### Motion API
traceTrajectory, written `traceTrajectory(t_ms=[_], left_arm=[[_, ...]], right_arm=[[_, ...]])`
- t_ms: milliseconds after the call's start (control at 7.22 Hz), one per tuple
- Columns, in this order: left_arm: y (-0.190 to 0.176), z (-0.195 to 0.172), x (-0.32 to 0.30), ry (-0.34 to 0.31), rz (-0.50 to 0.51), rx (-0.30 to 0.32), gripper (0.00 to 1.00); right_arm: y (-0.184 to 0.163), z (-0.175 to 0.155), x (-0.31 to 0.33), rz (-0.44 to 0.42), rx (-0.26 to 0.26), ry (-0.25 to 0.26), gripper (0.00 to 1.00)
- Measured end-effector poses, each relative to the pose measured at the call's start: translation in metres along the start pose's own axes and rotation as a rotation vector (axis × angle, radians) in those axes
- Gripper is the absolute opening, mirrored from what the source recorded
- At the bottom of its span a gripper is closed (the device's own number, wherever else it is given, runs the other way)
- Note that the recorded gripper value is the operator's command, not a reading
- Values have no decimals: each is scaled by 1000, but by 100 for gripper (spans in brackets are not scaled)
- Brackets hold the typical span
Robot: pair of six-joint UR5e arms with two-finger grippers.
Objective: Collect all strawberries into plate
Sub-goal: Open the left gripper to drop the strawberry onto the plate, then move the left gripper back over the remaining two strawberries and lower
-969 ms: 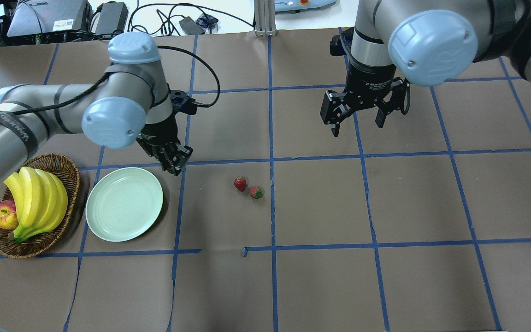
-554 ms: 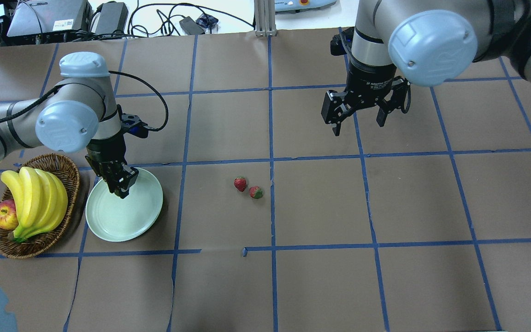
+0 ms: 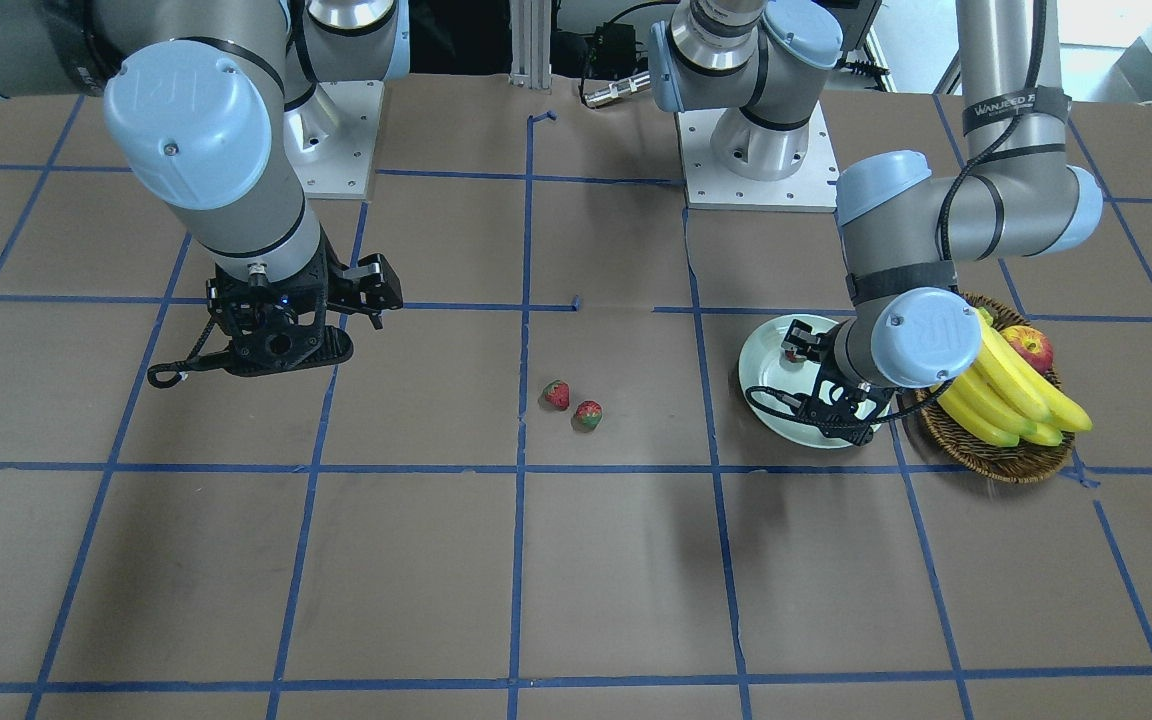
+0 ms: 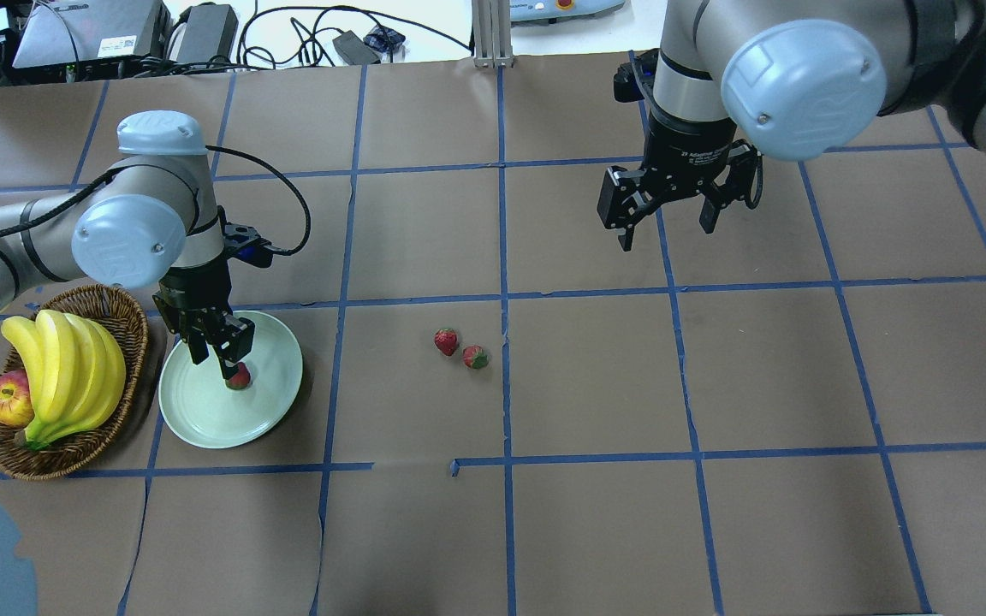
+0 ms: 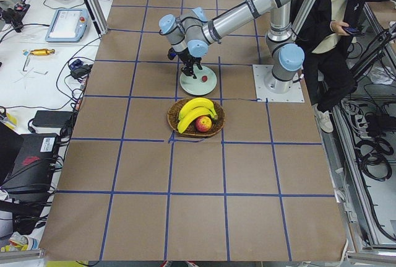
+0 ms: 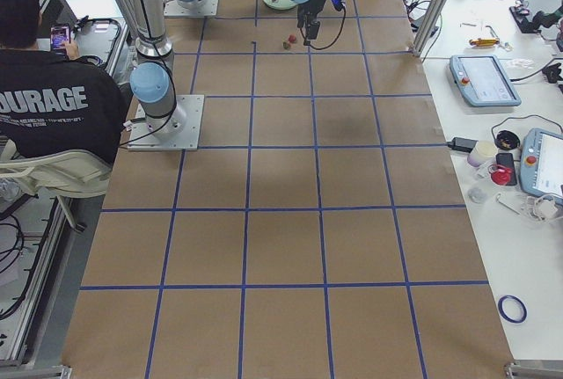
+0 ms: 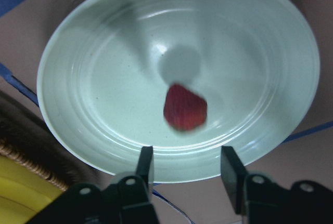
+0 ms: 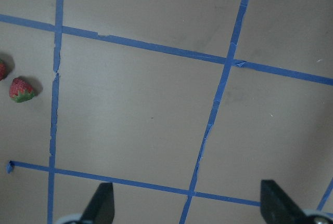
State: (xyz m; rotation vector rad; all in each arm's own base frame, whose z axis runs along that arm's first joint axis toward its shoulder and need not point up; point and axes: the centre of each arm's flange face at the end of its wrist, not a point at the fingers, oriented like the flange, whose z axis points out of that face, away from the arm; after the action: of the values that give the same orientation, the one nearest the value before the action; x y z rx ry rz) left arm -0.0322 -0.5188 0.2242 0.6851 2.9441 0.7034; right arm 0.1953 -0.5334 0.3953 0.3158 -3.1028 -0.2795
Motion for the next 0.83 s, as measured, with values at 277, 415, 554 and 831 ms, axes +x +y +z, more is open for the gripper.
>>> traceTrajectory(t_ms=[277, 415, 554, 831], left_arm=[[-12, -27, 14, 92, -116, 115, 100], [-20, -35, 25, 152, -196, 161, 100], [-29, -41, 38, 175, -263, 195, 100], [-50, -48, 70, 184, -491, 246, 100]], right_arm=[[0, 0, 0, 0, 0, 0, 100], [0, 0, 0, 0, 0, 1, 100], [0, 1, 0, 0, -1, 2, 100], [1, 2, 0, 5, -6, 3, 100]])
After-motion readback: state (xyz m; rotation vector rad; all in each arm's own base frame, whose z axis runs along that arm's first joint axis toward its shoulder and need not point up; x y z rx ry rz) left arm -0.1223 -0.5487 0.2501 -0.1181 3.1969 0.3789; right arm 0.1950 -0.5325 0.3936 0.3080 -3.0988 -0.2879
